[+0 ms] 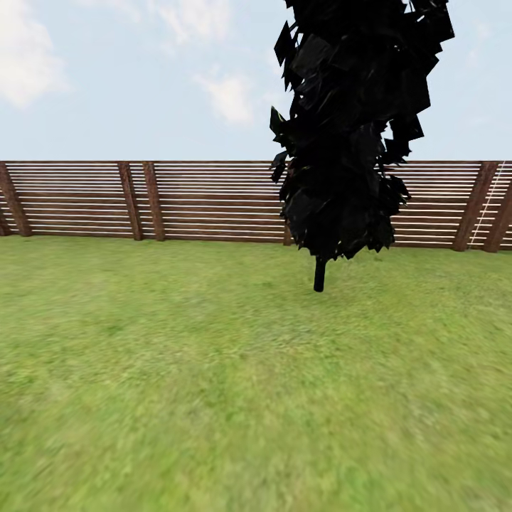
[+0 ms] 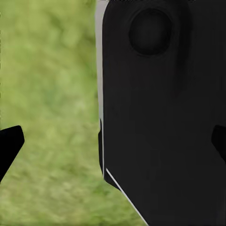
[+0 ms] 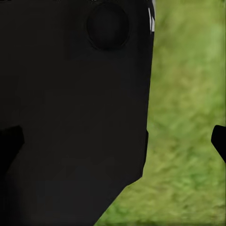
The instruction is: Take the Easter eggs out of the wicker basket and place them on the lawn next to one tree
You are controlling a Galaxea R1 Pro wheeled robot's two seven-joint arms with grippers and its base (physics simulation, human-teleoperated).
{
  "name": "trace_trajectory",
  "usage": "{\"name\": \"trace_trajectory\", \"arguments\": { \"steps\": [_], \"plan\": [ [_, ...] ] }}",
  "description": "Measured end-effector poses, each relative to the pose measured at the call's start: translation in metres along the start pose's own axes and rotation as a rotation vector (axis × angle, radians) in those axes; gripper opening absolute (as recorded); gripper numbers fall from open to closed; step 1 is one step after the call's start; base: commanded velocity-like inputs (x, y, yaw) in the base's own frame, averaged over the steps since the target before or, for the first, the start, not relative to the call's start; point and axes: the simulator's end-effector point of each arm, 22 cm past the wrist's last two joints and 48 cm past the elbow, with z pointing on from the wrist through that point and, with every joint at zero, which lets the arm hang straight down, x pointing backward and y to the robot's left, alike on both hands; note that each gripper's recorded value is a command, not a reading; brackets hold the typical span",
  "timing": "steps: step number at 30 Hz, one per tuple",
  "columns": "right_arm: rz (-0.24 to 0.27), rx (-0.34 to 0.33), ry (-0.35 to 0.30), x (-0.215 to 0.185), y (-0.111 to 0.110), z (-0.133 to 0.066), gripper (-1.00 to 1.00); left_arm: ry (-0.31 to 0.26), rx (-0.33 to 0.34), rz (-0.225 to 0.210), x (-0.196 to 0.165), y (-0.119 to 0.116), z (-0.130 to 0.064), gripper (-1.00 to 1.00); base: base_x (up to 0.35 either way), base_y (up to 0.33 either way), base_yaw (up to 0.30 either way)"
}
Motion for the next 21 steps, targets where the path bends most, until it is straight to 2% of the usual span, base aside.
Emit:
{"name": "trace_trajectory", "arguments": {
  "steps": [5, 21],
  "plan": [
    [0.002, -0.003, 0.000, 0.0000, 0.0028, 0.0000, 1.00, 0.000, 0.000, 0.000, -0.0010, 0.0010, -0.0001, 1.00, 0.316, 0.000, 0.142],
    [0.004, 0.001, 0.006, 0.0020, 0.0040, 0.0000, 1.00, 0.000, 0.000, -0.001, -0.0011, 0.0017, -0.0001, 1.00, 0.322, 0.000, 0.289]
  ]
}}
